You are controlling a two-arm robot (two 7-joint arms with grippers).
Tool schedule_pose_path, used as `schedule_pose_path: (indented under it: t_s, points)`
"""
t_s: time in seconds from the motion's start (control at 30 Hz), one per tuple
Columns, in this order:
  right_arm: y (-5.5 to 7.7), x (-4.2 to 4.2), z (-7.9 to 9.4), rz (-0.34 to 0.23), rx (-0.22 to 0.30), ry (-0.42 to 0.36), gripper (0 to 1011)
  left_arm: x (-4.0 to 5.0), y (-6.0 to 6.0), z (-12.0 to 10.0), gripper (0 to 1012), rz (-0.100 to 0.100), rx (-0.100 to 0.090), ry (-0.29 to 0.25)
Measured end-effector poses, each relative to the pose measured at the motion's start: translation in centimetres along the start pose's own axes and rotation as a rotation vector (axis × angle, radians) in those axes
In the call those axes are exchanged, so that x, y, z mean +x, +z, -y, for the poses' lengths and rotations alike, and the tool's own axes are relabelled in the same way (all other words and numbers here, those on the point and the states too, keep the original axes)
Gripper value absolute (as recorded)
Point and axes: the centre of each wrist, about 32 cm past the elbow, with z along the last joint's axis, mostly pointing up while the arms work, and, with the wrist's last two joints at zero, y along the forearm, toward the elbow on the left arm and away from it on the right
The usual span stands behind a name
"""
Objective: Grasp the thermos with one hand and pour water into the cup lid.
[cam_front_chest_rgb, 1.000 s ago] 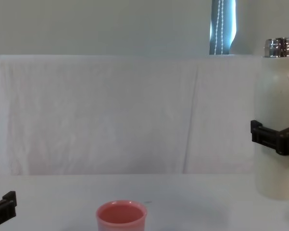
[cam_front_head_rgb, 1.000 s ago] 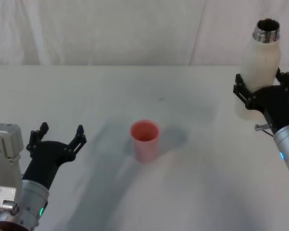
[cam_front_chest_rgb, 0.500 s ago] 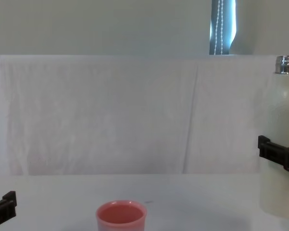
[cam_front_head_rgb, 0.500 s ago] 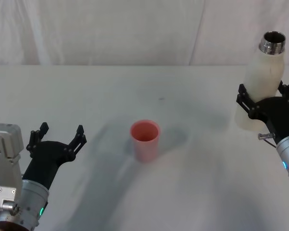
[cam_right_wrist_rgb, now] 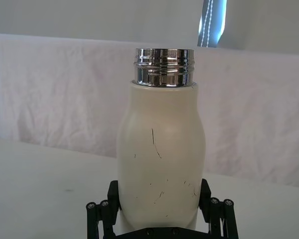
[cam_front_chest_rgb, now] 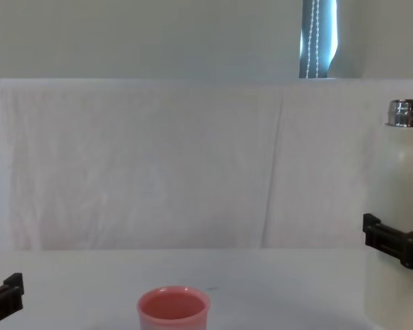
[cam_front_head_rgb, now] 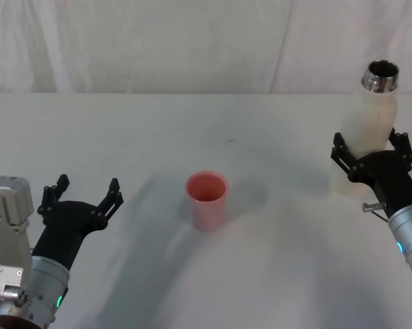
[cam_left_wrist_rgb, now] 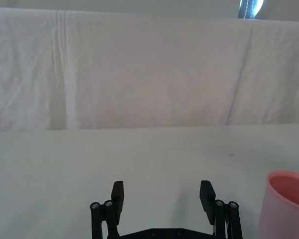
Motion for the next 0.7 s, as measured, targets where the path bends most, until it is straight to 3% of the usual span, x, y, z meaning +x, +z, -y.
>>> schedule_pose_path:
  t_s: [0.7]
  points:
    - [-1.5, -0.79, 0.4, -0.038, 0.003, 0.040, 960, 0.00, 0.0, 0.0, 1001, 0.000, 0.000, 0.000]
